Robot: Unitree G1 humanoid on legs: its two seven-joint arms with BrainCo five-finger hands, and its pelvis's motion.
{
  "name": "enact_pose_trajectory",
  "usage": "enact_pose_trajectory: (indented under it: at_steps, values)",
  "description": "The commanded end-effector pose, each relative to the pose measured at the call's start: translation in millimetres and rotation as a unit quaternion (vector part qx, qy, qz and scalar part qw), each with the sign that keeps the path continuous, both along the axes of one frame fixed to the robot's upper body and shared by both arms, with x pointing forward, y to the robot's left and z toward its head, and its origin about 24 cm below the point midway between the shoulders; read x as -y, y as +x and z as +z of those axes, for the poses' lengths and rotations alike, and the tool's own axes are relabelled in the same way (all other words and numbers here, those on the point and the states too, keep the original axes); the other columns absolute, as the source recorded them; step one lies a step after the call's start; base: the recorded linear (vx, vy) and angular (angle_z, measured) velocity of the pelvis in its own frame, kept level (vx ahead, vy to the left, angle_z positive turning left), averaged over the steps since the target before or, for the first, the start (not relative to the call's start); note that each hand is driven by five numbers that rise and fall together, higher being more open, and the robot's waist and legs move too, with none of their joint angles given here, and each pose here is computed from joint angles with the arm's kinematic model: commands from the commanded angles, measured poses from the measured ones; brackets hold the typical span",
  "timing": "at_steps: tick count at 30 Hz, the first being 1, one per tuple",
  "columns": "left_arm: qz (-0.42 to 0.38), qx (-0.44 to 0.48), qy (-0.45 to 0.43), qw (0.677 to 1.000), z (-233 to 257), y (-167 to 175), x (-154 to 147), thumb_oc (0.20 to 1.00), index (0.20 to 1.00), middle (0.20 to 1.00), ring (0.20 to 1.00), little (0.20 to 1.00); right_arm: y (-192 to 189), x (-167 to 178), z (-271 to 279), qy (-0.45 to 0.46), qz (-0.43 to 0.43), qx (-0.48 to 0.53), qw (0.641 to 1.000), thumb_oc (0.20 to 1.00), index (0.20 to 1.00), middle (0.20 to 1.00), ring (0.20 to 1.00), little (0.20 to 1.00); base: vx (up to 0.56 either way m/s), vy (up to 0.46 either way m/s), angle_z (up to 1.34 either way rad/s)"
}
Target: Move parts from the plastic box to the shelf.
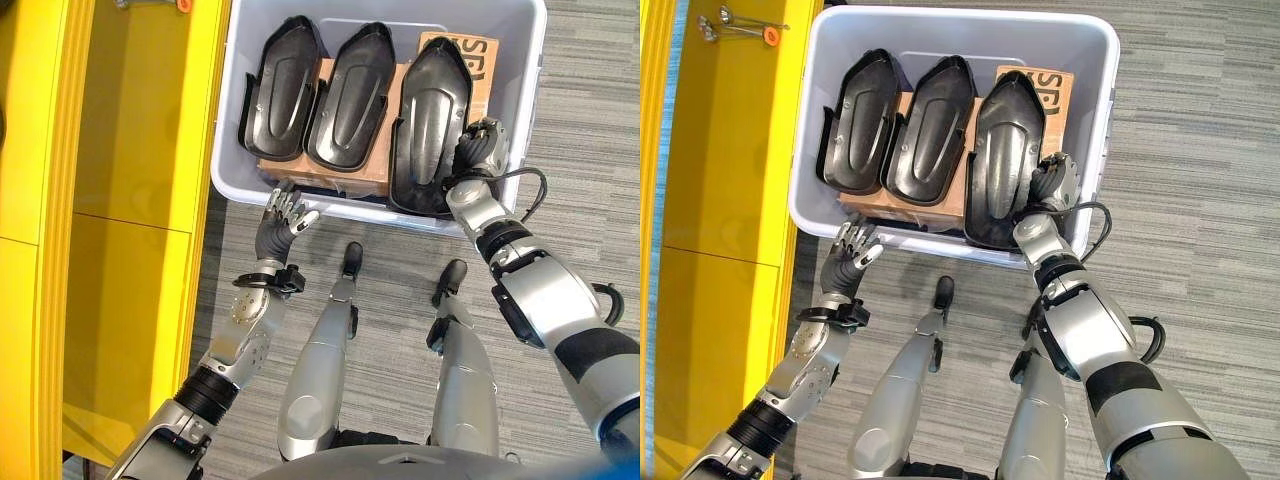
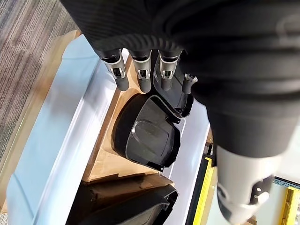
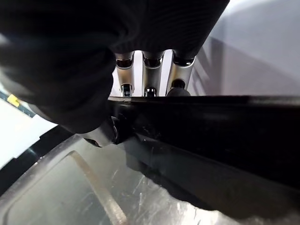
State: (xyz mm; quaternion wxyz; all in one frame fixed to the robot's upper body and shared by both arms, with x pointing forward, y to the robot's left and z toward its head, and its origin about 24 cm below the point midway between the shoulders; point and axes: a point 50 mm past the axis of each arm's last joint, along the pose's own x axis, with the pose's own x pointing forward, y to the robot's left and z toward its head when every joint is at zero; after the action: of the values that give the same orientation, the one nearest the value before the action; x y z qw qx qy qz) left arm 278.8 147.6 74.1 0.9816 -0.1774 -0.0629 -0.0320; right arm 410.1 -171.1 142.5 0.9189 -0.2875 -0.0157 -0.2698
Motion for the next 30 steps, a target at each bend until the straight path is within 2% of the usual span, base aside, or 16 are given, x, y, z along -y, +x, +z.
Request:
enact_pose_trajectory:
  at_steps: [1, 8, 14, 20, 30]
  values:
    - [-0.019, 0.051, 0.018, 0.998, 19.5, -3.4, -2.2, 1.000, 1.000, 1.000, 1.000, 1.000, -18.5, -3.1, -67.1, 0.010, 0.022, -0.154, 0.988, 0.200, 0.200, 0.200, 0.200, 0.200, 0.00, 0.000, 0.00]
    - [-0.022, 0.049, 0.020, 0.998, 18.9, -3.1, -2.0, 1.000, 1.000, 1.000, 1.000, 1.000, -18.1, -4.0, -66.6, 0.032, 0.021, -0.150, 0.988, 0.200, 0.200, 0.200, 0.200, 0.200, 0.00, 0.000, 0.00]
    - [-0.015, 0.048, 0.022, 0.999, 17.1, -1.3, -5.6, 1.000, 1.000, 1.000, 1.000, 1.000, -8.5, -12.8, -41.0, 0.080, 0.039, -0.079, 0.993, 0.200, 0.200, 0.200, 0.200, 0.200, 0.00, 0.000, 0.00]
    - [0.018, 0.044, 0.019, 0.999, 15.3, 0.8, -16.7, 1.000, 1.000, 1.000, 1.000, 1.000, -3.4, -46.5, 29.5, 0.139, 0.141, 0.105, 0.975, 0.200, 0.200, 0.200, 0.200, 0.200, 0.00, -0.001, -0.01]
    - [0.042, 0.030, 0.018, 0.999, 9.8, -4.9, -28.5, 1.000, 1.000, 1.000, 1.000, 1.000, -31.0, -64.4, 71.0, 0.172, 0.223, 0.238, 0.930, 0.200, 0.200, 0.200, 0.200, 0.200, 0.00, -0.018, -0.07]
